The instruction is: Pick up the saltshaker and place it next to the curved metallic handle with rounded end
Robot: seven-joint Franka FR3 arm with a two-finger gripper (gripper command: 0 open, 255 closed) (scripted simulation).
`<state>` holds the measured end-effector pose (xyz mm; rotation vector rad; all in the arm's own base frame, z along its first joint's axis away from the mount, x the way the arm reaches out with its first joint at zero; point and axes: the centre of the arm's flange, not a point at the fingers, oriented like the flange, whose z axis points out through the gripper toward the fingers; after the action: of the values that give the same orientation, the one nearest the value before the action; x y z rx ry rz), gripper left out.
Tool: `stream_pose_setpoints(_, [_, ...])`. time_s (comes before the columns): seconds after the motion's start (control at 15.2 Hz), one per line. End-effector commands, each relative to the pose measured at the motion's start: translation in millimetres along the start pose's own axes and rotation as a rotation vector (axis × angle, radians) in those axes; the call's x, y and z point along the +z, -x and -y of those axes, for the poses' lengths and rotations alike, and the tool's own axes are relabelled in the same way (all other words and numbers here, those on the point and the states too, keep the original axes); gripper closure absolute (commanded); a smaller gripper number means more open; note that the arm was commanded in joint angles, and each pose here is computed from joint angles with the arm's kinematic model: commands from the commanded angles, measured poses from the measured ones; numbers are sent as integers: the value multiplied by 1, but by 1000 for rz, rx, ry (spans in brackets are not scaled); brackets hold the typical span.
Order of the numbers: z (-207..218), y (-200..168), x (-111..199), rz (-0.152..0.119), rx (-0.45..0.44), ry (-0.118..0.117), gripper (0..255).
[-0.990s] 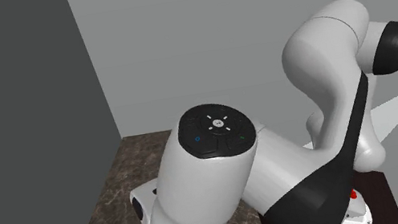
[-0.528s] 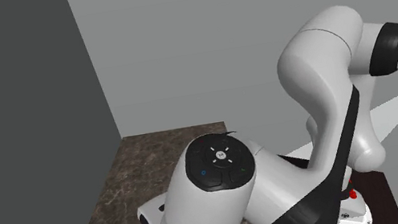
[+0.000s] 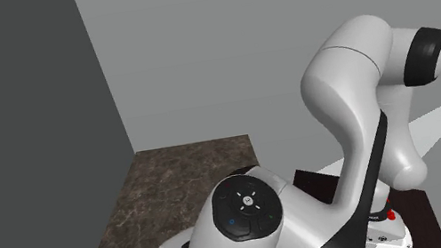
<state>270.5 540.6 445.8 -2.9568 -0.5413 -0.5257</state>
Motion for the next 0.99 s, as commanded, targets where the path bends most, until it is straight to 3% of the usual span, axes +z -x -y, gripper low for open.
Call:
stream_pose_setpoints(0.0, [0,7,14,8,-4,2,255])
stream_pose_setpoints(0.92, [-2,33,84,8,-4,2,255])
